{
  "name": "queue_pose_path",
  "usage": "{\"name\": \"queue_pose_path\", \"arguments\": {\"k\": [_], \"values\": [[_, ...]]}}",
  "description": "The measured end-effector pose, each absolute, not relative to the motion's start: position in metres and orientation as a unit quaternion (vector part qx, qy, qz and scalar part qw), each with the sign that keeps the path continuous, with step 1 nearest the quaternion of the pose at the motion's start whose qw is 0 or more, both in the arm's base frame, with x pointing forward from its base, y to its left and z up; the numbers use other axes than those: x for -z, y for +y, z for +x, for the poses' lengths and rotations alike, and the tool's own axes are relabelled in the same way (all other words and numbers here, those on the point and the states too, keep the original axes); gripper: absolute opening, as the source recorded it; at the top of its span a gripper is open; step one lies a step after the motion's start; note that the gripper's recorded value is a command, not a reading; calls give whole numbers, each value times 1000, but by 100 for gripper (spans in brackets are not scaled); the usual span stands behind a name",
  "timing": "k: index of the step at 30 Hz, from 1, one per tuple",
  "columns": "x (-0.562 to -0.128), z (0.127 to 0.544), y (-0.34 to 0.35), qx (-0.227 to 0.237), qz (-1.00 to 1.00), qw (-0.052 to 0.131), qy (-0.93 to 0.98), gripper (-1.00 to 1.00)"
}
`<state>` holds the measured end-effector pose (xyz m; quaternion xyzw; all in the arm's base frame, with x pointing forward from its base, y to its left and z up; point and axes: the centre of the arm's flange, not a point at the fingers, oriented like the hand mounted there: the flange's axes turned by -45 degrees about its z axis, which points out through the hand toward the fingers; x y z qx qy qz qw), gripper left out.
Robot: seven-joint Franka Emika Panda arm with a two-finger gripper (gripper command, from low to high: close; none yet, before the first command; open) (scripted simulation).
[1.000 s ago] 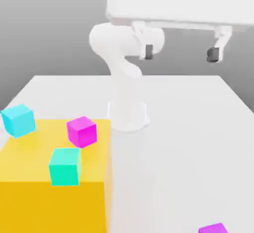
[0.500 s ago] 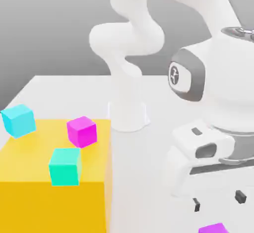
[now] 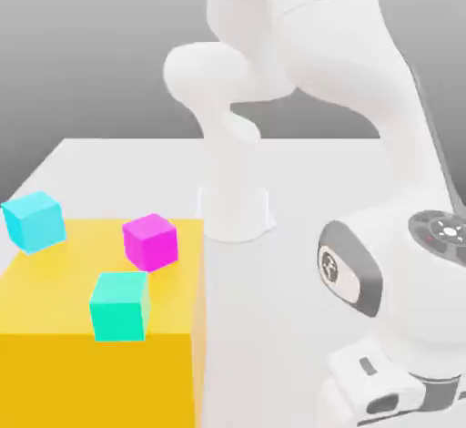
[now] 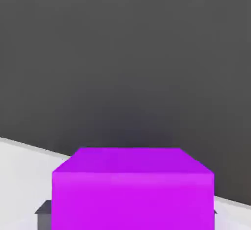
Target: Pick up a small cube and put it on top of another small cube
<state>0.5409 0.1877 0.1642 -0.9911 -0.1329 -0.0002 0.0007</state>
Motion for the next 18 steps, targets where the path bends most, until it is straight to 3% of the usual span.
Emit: {"name": "queue_pose_path", "arguments": {"k": [2,7,11,18], "values": [[-193,540,185,0,-991,-1,-133,-100],[-259,544,123,1,-991,-34,-132,-100],[-312,535,67,-1,-991,-51,-125,-100],[-395,493,-26,-5,-993,-46,-107,-100]]}}
